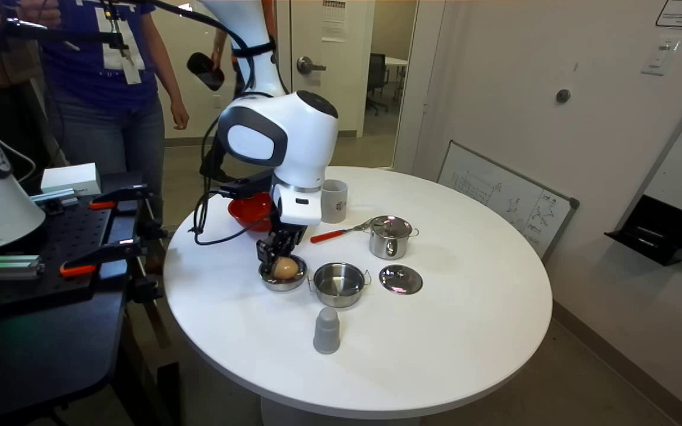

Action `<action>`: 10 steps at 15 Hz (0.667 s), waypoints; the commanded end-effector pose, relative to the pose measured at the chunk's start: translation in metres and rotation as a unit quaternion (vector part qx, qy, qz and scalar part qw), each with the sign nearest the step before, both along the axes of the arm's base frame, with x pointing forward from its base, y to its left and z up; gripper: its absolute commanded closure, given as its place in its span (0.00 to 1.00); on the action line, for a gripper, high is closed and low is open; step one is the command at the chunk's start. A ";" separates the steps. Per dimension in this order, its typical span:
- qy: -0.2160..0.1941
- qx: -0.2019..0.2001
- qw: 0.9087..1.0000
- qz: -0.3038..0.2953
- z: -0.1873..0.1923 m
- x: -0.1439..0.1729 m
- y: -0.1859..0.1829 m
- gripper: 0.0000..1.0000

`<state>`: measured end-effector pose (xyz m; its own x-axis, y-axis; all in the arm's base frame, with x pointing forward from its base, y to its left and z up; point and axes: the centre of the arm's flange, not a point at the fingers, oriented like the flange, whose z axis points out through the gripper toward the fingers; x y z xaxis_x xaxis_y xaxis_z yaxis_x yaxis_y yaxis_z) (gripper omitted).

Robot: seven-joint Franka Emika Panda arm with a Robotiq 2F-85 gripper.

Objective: Take the brown object from the silver pan and place it on the table

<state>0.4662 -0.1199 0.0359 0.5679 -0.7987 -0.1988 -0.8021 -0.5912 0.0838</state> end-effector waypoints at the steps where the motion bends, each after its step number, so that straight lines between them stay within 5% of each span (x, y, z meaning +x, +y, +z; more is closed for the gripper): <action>1: -0.001 0.002 1.000 -0.003 -0.005 0.003 -0.002 0.77; 10: -0.014 -0.019 1.000 0.001 0.014 0.001 0.007 0.77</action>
